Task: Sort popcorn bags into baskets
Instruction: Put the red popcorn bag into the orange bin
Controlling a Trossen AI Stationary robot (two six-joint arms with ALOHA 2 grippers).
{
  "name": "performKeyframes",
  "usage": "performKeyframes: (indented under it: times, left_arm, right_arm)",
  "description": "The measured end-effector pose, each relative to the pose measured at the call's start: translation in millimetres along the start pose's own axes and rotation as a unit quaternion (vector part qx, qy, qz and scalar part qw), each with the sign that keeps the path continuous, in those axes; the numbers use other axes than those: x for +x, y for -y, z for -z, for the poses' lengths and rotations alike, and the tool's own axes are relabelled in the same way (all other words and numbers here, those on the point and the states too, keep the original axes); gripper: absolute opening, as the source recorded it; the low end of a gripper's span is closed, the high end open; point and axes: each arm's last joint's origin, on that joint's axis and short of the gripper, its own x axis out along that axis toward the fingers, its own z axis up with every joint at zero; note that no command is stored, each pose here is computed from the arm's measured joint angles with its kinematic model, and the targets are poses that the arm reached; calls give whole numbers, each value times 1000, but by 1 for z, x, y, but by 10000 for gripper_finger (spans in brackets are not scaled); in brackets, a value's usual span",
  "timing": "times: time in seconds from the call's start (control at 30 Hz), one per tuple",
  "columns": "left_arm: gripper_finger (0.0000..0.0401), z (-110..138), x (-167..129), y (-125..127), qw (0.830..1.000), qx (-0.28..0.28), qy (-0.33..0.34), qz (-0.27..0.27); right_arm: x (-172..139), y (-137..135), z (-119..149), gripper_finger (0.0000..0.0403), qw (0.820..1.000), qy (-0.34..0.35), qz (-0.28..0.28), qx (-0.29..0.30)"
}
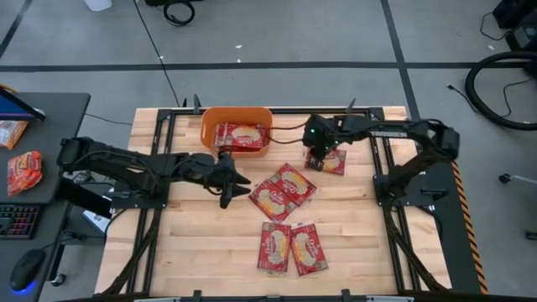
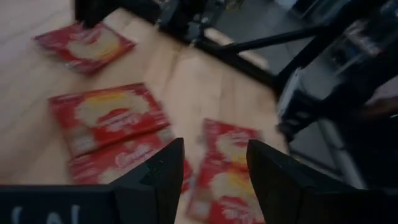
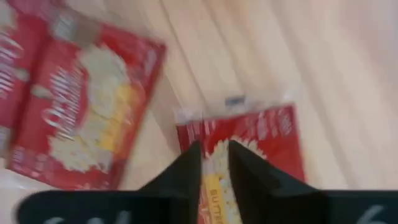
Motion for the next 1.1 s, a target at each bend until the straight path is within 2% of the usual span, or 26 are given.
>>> performKeyframes:
  times: [0.2, 0.3, 0.5, 0.6, 0.73, 0.9, 1.0, 1.1]
  left_arm:
    - [175, -4, -1, 4, 996, -76, 7, 36]
    - [174, -4, -1, 7, 992, -112, -5, 65]
    - [174, 0, -2, 15, 983, -141, -38, 109]
    - [174, 2, -2, 18, 983, -139, -44, 115]
    - [174, 1, -2, 19, 981, -147, -41, 117]
    - [174, -4, -2, 16, 981, -150, -24, 119]
    - [174, -7, -2, 13, 981, -153, -13, 116]
    - [174, -11, -3, 10, 981, -152, -3, 122]
  right_arm:
    - [43, 19, -11, 188, 999, -48, 1, -6]
    - [56, 32, -19, 229, 998, -60, 32, -3]
    - [61, 58, -38, 266, 998, -41, 47, 27]
    - [61, 69, -43, 263, 998, -21, 32, 41]
    - [69, 77, -34, 246, 997, -57, 19, 55]
    - [81, 72, -26, 218, 997, -71, 15, 13]
    - [82, 73, -25, 187, 998, -66, 14, 12]
    - [83, 74, -26, 138, 998, -61, 16, 7]
